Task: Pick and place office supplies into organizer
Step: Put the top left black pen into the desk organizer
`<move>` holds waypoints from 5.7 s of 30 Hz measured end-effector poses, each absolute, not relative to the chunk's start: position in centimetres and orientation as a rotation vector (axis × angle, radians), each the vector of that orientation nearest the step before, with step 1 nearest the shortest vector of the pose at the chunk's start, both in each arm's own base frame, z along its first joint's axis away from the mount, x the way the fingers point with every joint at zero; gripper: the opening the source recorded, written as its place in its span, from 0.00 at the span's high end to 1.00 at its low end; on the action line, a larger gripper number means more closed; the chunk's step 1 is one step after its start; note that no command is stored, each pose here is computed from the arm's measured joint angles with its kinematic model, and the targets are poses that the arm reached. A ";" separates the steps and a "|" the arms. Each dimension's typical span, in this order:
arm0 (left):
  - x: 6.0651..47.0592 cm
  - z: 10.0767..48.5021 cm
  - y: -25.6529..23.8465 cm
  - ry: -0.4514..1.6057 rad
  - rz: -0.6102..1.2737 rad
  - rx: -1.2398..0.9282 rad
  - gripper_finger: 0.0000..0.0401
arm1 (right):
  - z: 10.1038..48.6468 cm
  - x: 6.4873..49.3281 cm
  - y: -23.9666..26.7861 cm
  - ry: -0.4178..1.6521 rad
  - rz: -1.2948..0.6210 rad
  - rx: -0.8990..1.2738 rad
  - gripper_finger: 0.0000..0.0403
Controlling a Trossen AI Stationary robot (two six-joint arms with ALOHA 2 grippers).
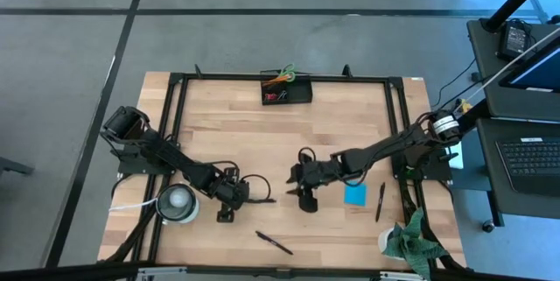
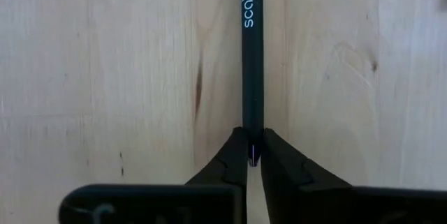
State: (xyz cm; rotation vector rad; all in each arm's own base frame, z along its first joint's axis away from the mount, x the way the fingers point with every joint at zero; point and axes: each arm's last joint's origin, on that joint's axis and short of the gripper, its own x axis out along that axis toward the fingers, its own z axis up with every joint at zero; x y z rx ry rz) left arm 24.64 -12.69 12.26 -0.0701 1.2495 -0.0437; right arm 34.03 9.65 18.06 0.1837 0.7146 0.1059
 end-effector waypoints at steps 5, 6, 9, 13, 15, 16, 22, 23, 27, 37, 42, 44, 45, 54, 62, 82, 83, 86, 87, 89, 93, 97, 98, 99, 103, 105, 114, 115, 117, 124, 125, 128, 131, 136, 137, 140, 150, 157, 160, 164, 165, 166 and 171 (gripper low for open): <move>24.9 12.1 -12.7 1.236 -0.039 -0.089 0.97 | 16.6 34.6 11.7 0.667 0.128 0.165 0.58; 25.0 12.0 -12.8 1.230 -0.043 -0.097 0.97 | 16.1 34.8 11.8 0.665 0.100 0.168 0.58; 25.4 11.9 -12.9 1.204 -0.049 -0.116 0.97 | 14.4 35.3 12.1 0.656 0.048 0.176 0.58; 25.5 11.8 -13.0 1.192 -0.044 -0.136 0.97 | 12.5 36.1 12.4 0.633 0.051 0.188 0.58; 25.6 11.8 -13.0 1.190 -0.038 -0.147 0.97 | 11.7 36.2 12.5 0.642 0.052 0.184 0.58; 25.6 11.8 -13.1 1.189 -0.038 -0.149 0.97 | 11.4 36.2 12.6 0.650 0.051 0.182 0.58; 25.6 11.8 -13.1 1.188 -0.037 -0.146 0.97 | 10.9 36.1 12.8 0.664 0.043 0.209 0.58; 25.6 11.8 -13.1 1.188 -0.036 -0.146 0.97 | 10.9 36.1 12.9 0.664 0.044 0.209 0.58; 25.6 11.8 -13.0 1.187 -0.029 -0.150 0.97 | 10.9 36.0 13.1 0.669 0.055 0.223 0.58; 25.8 11.8 -12.7 1.183 -0.007 -0.180 0.97 | 9.8 36.0 13.2 0.689 0.062 0.189 0.58; 25.9 11.8 -12.7 1.177 0.002 -0.185 0.97 | 9.0 36.4 13.4 0.651 0.064 0.199 0.58; 25.9 11.8 -12.7 1.175 0.005 -0.190 0.97 | 8.8 36.5 13.4 0.634 0.068 0.204 0.58; 25.9 11.8 -12.7 1.174 0.007 -0.190 0.97 | 8.7 36.6 13.4 0.627 0.071 0.207 0.58; 25.9 11.8 -12.7 1.170 0.011 -0.190 0.97 | 8.4 36.7 13.4 0.628 0.069 0.209 0.66; 26.0 11.8 -12.6 1.157 0.019 -0.188 0.96 | 8.3 36.6 13.4 0.635 0.073 0.168 0.88; 25.1 15.3 -12.0 1.060 0.029 -0.211 0.63 | 11.7 36.4 10.8 0.696 0.030 0.141 0.88; 25.0 15.5 -11.9 1.062 0.033 -0.215 0.62 | 12.2 36.3 10.4 0.714 0.019 0.133 0.88; 24.7 15.9 -11.7 1.064 0.059 -0.237 0.61 | 14.3 36.1 9.2 0.759 -0.009 0.101 0.88; 24.6 15.9 -11.7 1.076 0.072 -0.238 0.61 | 15.4 36.0 8.7 0.774 -0.015 0.084 0.88; 24.4 15.8 -11.6 1.091 0.090 -0.229 0.61 | 17.3 35.8 7.7 0.819 -0.026 0.038 0.88; 24.3 15.6 -11.3 1.105 0.117 -0.212 0.62 | 21.5 35.2 5.2 0.948 -0.064 -0.101 0.88; 24.4 15.6 -11.0 1.098 0.144 -0.201 0.62 | 26.4 35.1 2.5 1.022 -0.122 -0.310 0.88; 24.4 15.6 -11.0 1.095 0.145 -0.193 0.62 | 27.5 35.2 1.7 1.029 -0.141 -0.369 0.88; 24.4 15.6 -11.0 1.092 0.147 -0.185 0.62 | 28.6 35.3 0.8 1.036 -0.170 -0.428 0.88; 24.4 15.7 -10.9 1.084 0.139 -0.142 0.63 | 32.9 35.7 -2.9 1.005 -0.319 -0.573 0.86; 24.5 15.7 -10.9 1.081 0.134 -0.126 0.63 | 34.5 35.6 -4.8 0.992 -0.365 -0.598 0.86; 24.6 15.6 -10.2 1.093 0.118 -0.063 0.63 | 38.6 34.1 -12.1 0.987 -0.478 -0.751 0.87; 24.7 15.6 -10.0 1.099 0.122 -0.058 0.63 | 38.7 34.1 -12.6 0.992 -0.475 -0.779 0.87; 24.8 15.6 -9.5 1.107 0.135 -0.056 0.63 | 38.6 34.2 -13.4 1.002 -0.470 -0.834 0.87; 25.2 15.6 -8.0 1.113 0.191 -0.087 0.63 | 34.9 36.4 -15.4 1.174 -0.309 -1.060 0.87; 25.3 15.5 -7.8 1.115 0.197 -0.090 0.63 | 34.2 36.9 -15.7 1.210 -0.284 -1.100 0.86; 25.2 15.5 -7.4 1.127 0.212 -0.092 0.63 | 32.0 38.3 -16.3 1.291 -0.242 -1.192 0.86; 25.2 15.4 -7.2 1.143 0.223 -0.091 0.63 | 30.5 39.4 -16.8 1.308 -0.203 -1.252 0.86; 25.0 15.4 -7.1 1.155 0.225 -0.087 0.63 | 28.9 40.6 -17.5 1.309 -0.193 -1.287 0.86; 25.0 15.4 -7.1 1.154 0.225 -0.088 0.63 | 28.6 40.8 -17.6 1.312 -0.191 -1.290 0.86; 25.1 15.4 -7.1 1.154 0.225 -0.088 0.63 | 28.0 41.1 -17.9 1.321 -0.179 -1.305 0.86; 25.0 15.4 -7.1 1.156 0.227 -0.086 0.63 | 26.0 41.8 -18.7 1.347 -0.122 -1.327 0.86; 25.0 15.4 -7.1 1.156 0.227 -0.086 0.63 | 24.0 42.4 -18.9 1.386 -0.070 -1.330 0.86; 25.0 15.4 -7.1 1.156 0.228 -0.086 0.63 | 23.4 42.6 -19.0 1.393 -0.062 -1.329 0.86; 25.0 15.4 -7.1 1.156 0.227 -0.086 0.63 | 23.2 42.6 -19.1 1.398 -0.062 -1.322 0.86; 25.0 15.4 -7.1 1.156 0.227 -0.086 0.63 | 23.2 42.6 -19.1 1.395 -0.074 -1.314 0.86; 25.0 15.4 -7.1 1.155 0.227 -0.086 0.63 | 23.2 42.6 -19.1 1.391 -0.087 -1.304 0.86; 25.0 15.4 -7.1 1.155 0.228 -0.086 0.63 | 23.4 42.9 -19.2 1.347 -0.175 -1.241 0.85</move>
